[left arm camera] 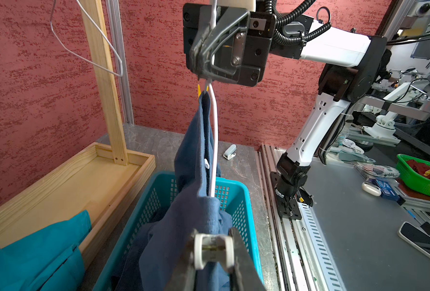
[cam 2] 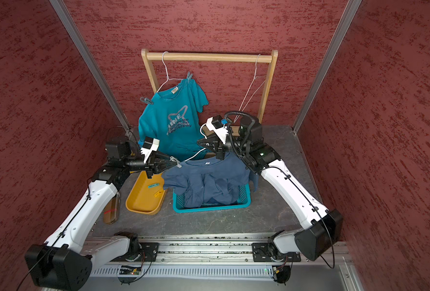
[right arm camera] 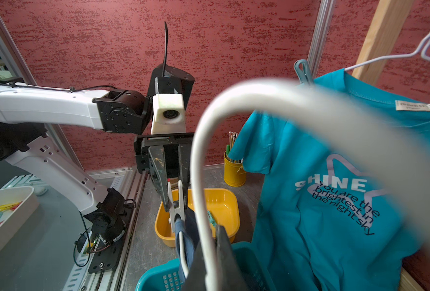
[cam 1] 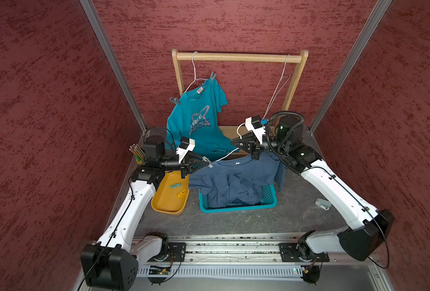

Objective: Remove the clothespins securing t-shirts to the hanger
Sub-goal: Remove the clothespin from the hanger, then place the clothespin in the storage box, then adjust the hanger.

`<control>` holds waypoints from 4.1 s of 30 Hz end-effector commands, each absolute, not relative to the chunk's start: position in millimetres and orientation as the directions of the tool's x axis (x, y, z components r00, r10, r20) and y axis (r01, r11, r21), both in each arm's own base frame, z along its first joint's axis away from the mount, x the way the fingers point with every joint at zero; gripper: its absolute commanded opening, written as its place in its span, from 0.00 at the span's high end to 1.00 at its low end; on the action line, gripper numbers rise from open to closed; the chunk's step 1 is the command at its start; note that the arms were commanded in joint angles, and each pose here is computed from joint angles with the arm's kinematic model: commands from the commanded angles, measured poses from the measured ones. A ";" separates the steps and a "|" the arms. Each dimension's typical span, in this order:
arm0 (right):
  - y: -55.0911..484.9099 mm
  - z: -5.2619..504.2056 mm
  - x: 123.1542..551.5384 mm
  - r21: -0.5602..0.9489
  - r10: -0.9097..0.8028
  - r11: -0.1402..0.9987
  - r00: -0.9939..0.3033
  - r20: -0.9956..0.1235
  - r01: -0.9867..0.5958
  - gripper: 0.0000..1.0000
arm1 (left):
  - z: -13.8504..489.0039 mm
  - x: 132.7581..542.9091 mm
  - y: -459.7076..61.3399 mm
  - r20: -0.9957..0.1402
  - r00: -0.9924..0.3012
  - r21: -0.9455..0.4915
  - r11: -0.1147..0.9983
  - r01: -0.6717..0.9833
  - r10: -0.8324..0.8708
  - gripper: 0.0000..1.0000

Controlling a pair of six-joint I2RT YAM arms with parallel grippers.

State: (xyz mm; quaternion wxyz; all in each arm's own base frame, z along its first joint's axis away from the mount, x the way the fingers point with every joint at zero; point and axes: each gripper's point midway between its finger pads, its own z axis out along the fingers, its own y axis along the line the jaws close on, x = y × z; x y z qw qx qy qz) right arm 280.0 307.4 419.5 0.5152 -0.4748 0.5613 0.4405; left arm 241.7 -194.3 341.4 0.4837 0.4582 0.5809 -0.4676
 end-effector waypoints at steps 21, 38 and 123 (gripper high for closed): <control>279.9 392.4 309.0 0.002 -0.063 0.445 -0.033 -0.997 -0.896 1.00 | 259.9 287.8 -67.8 -0.852 -0.434 -0.433 0.858 0.276 -0.291 0.96; 280.8 387.9 307.5 0.033 -0.052 0.438 -0.062 -0.997 -0.898 1.00 | 140.0 282.3 -7.3 -0.525 -0.507 -0.668 0.700 -0.253 -0.684 0.57; 286.0 399.7 261.3 0.022 0.007 0.472 -0.021 -1.000 -0.881 0.45 | 304.6 270.2 -216.3 -0.978 0.005 0.130 0.595 0.793 0.206 1.00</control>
